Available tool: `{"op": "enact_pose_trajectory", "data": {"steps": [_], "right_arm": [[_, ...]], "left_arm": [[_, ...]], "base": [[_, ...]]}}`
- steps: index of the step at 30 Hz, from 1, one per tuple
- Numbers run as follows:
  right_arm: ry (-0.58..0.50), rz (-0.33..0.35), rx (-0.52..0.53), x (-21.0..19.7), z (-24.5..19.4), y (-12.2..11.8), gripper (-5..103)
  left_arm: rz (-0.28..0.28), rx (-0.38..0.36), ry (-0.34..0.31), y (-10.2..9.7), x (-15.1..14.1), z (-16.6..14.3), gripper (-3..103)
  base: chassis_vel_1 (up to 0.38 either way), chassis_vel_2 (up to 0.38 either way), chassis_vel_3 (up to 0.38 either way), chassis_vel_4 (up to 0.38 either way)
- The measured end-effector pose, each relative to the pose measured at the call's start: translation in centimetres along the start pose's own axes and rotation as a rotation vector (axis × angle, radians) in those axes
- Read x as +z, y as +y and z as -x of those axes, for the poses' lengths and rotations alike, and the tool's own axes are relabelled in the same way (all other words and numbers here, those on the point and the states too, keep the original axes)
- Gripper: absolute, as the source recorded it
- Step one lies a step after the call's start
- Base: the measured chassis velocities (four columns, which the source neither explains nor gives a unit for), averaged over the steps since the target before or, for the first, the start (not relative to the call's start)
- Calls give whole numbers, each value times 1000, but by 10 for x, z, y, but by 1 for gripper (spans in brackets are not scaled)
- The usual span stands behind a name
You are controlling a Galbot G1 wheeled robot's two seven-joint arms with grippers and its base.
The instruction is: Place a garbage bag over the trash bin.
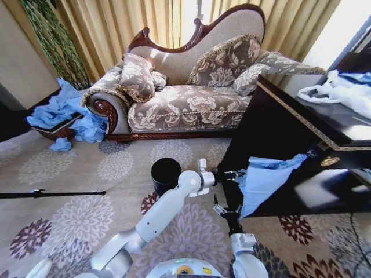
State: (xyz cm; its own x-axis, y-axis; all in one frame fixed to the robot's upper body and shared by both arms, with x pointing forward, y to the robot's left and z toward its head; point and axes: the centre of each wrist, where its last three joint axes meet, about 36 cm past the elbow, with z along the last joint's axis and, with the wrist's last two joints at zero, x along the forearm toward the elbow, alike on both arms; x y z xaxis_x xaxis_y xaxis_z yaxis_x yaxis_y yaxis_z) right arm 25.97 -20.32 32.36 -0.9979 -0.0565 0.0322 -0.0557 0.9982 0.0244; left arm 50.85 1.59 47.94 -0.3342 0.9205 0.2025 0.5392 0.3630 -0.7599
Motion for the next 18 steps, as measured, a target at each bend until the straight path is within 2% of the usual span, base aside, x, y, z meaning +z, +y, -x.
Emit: {"op": "enact_pose_trajectory", "data": {"steps": [2,6,18], "right_arm": [[-1,0,0,-1,-2,0,100],[-1,0,-1,-1,-3,0,100],[-7,9,-19,-2,-4,11,100]], "left_arm": [[25,-35,0,4,-3,-10,0],[38,-62,-8,9,-5,-24,0],[55,-134,-36,28,1,-85,0]], "base": [[0,0,0,0],[0,0,0,0],[0,0,0,0]]}}
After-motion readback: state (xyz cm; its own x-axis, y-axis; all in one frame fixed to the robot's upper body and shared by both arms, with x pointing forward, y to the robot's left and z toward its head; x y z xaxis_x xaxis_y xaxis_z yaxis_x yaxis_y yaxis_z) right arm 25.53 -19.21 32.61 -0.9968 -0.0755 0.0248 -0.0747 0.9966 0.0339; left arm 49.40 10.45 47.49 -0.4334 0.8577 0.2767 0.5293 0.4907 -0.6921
